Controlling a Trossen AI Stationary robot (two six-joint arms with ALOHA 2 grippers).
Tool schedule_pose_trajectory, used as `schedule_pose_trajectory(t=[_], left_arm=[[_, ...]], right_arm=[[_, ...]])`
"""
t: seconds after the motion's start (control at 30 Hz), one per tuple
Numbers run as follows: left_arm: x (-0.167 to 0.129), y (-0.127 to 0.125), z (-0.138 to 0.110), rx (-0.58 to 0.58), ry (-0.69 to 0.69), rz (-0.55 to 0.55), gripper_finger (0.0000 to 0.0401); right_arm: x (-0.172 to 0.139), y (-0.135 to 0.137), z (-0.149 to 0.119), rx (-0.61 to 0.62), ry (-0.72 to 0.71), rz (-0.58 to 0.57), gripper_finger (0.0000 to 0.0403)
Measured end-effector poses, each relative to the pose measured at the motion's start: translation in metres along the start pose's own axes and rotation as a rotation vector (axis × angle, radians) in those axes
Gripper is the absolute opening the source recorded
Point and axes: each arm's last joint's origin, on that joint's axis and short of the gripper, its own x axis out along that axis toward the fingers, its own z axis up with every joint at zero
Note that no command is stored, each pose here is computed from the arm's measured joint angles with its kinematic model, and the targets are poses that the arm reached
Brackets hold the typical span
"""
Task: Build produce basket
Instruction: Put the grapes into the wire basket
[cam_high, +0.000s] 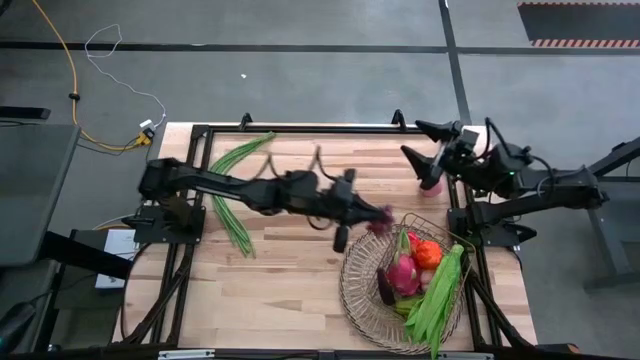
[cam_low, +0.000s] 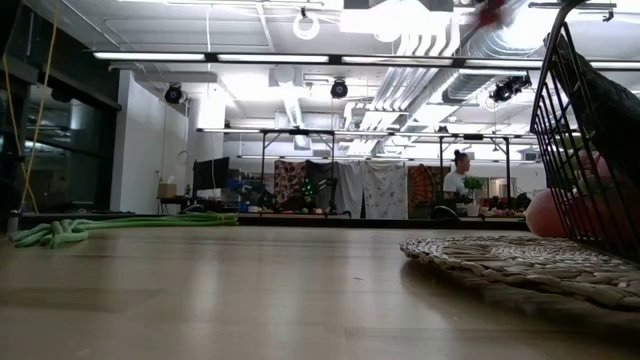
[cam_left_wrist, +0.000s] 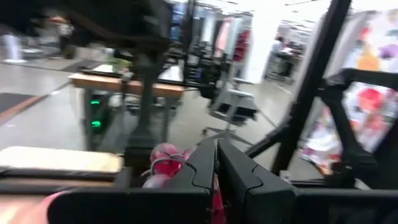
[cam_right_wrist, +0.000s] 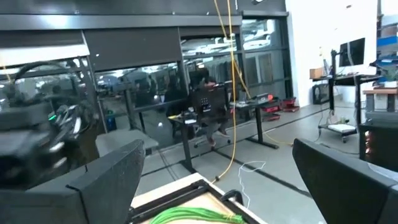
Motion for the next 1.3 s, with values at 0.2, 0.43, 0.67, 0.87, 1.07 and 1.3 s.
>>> schedule_pose_trajectory(t=[0.2, 0.43, 0.67, 0.87, 1.07, 1.3], left_arm=[[0.046, -0.018, -0.009, -0.011, -0.001, -0.123, 0.0], [0.078, -0.042, -0.034, -0.081, 0.046, -0.264, 0.0], [0.1, -0.069, -0.07, -0.125, 0.107, -0.328, 0.0], [0.109, -0.08, -0.093, -0.142, 0.155, -0.373, 0.0], [0.116, -0.076, -0.114, -0.144, 0.191, -0.346, 0.0001], [0.116, -0.077, -0.117, -0.143, 0.204, -0.333, 0.001]], right_arm=[[-0.007, -0.004, 0.005, 0.004, -0.016, -0.006, 0.0399], [-0.006, -0.004, 0.003, -0.017, -0.002, -0.006, 0.0399], [-0.006, -0.004, 0.002, -0.032, 0.012, -0.006, 0.0399], [-0.006, -0.004, 0.001, -0.033, 0.014, -0.006, 0.0399], [-0.006, -0.004, 0.001, -0.033, 0.019, -0.006, 0.0399], [-0.006, -0.004, 0.001, -0.035, 0.019, -0.006, 0.0399]])
